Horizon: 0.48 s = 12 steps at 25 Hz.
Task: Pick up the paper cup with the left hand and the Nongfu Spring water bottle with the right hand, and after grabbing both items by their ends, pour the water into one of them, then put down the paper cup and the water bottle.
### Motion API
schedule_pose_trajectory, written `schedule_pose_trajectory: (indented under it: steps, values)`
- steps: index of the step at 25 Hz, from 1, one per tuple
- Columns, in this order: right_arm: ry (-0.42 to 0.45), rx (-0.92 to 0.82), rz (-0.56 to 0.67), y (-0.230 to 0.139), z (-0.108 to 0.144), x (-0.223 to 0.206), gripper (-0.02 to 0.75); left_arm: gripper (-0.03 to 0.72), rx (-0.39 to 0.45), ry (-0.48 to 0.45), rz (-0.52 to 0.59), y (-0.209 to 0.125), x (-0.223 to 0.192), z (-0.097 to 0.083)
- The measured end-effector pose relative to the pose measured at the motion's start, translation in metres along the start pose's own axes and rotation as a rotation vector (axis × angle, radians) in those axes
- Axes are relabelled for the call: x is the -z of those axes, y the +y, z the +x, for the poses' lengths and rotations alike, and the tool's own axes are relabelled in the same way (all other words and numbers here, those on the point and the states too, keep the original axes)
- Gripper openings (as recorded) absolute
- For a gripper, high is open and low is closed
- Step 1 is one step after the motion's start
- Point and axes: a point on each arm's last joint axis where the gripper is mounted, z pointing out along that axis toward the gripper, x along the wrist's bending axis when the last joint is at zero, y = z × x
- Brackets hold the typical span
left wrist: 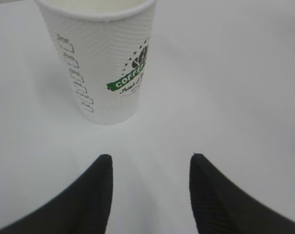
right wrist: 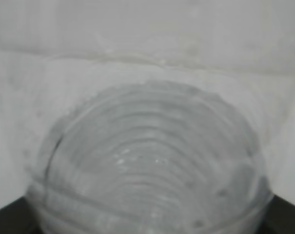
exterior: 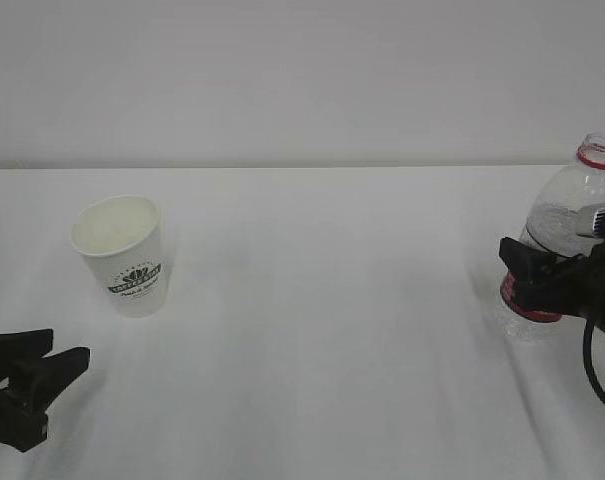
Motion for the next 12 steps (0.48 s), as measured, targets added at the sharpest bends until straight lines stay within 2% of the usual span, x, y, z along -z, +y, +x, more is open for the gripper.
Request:
schedule_pose_trajectory:
  steps: [7, 12]
  values:
    - [0.0, 0.001, 0.0, 0.0, 0.0, 0.0, 0.512, 0.378, -0.012, -0.026, 0.002, -0.0002, 0.0, -0.0024]
    - [0.003, 0.004, 0.0, 0.0, 0.0003, 0.0, 0.479, 0.378, -0.012, -0.028, 0.002, -0.0002, 0.0, -0.0025]
